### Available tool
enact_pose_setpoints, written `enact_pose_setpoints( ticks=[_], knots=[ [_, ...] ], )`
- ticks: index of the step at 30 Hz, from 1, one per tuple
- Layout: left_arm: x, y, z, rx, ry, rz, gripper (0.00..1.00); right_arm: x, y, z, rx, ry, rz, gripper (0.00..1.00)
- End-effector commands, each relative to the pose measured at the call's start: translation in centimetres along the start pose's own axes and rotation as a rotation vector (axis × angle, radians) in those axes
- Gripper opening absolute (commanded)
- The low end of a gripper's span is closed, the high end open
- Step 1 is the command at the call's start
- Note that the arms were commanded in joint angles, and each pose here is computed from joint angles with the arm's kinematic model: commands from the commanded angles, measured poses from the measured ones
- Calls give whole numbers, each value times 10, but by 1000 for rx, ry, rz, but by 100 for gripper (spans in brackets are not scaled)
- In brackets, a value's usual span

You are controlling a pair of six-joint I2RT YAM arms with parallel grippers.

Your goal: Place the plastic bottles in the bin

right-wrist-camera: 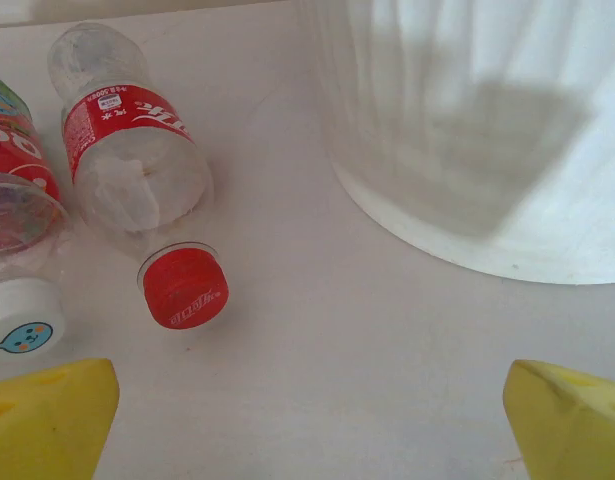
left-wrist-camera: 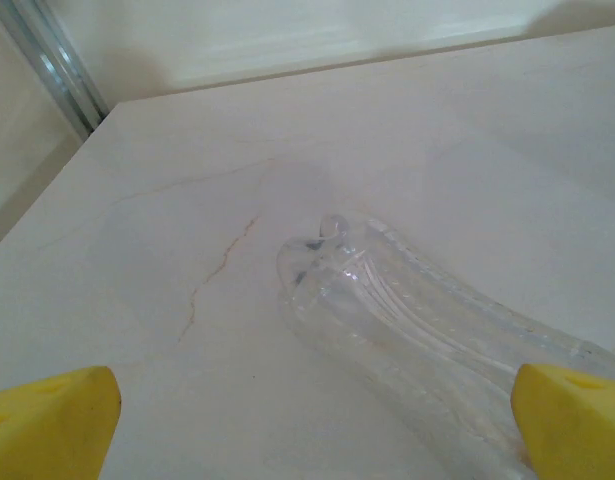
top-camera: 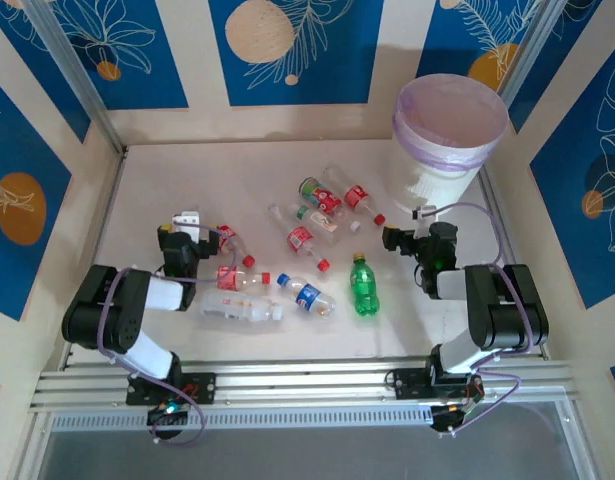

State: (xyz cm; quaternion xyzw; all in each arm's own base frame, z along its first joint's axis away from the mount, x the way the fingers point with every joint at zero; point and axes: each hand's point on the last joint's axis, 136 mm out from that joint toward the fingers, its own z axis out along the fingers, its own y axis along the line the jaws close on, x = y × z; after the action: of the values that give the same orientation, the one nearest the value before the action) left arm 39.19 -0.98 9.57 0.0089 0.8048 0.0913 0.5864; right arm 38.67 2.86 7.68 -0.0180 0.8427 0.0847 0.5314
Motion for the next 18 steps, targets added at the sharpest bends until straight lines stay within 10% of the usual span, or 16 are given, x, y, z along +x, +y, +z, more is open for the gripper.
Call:
enact_pose_setpoints(
  ticks=[1,18],
  knots=[
    [-1,2,0,4,-11,-15,100,-19,2,2,-14,-53,4,99],
    [0,1,1,5,-9,-15,100,-19,1,2,-16,-51,9,99]
  ],
)
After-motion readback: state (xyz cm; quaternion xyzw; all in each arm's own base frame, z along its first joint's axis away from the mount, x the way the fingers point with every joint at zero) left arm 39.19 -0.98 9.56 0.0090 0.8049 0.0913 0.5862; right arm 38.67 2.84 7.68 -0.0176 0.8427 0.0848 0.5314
